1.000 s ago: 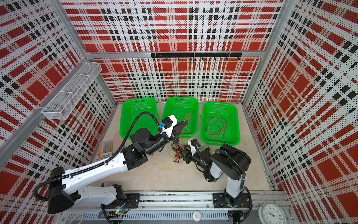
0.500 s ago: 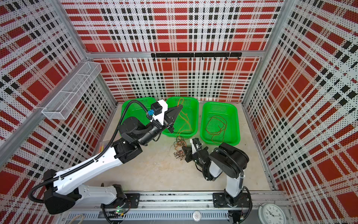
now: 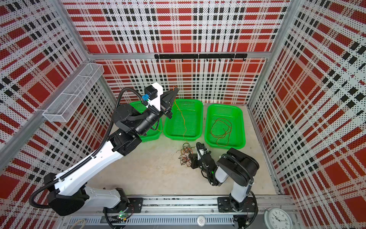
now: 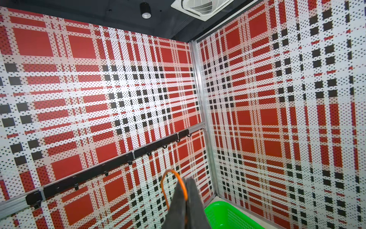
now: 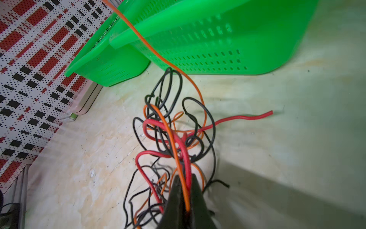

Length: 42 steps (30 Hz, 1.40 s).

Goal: Untangle and sort cables by color
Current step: Untie the cable, then place the cable into the container.

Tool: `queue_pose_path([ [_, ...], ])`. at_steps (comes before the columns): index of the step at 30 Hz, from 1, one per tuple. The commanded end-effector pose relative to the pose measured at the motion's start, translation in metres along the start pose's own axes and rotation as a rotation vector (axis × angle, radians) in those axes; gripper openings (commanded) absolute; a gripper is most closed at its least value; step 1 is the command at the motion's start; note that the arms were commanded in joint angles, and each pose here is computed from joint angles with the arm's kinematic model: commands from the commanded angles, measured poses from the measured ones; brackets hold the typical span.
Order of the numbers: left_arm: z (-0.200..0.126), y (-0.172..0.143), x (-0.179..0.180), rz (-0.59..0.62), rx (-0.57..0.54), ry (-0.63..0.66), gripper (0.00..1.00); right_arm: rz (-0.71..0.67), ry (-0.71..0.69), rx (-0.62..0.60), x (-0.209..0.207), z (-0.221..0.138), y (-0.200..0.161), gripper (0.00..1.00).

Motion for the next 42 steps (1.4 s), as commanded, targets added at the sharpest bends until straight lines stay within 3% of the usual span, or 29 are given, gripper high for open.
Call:
queue_pose_path([
  [1,0.008,0.014,0.007,0.060,-0.013,-0.001,0.00,0.018,-0.020,0.042,0.001,-0.007,-0.011,0.00],
  [11,0.047,0.022,0.034,0.103,-0.036,0.014,0.00,0.022,-0.035,0.122,0.000,-0.018,-0.035,0.00],
  [23,0.073,0.038,0.040,0.110,-0.095,-0.013,0.00,-0.006,-0.012,0.136,0.005,-0.024,-0.040,0.01],
  [25,0.074,0.037,0.036,0.101,-0.095,-0.032,0.00,-0.029,0.015,0.080,0.010,-0.029,-0.029,0.16],
  [31,0.067,0.026,0.007,0.125,-0.035,-0.119,0.00,-0.236,0.098,-0.130,0.038,-0.048,0.028,0.46],
  [35,0.055,0.024,-0.005,0.133,-0.018,-0.143,0.00,-0.395,0.087,-0.257,0.054,-0.069,0.071,0.60],
  [39,0.045,0.025,-0.009,0.124,-0.025,-0.149,0.00,-0.516,-0.028,-0.347,0.057,-0.090,0.111,0.75],
  [42,0.041,0.024,-0.011,0.122,-0.026,-0.150,0.00,-0.586,-0.060,-0.367,0.061,-0.096,0.133,0.79],
])
Point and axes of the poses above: each gripper's point midway between its finger pads, its own z axis out along the fingers, its own x axis along the line the jaws close on, y = z × x, the point moved 4 cm from there along -z, back along the fingers, and after that the axes turned 12 degrees about -z, right-handed, at the moved point
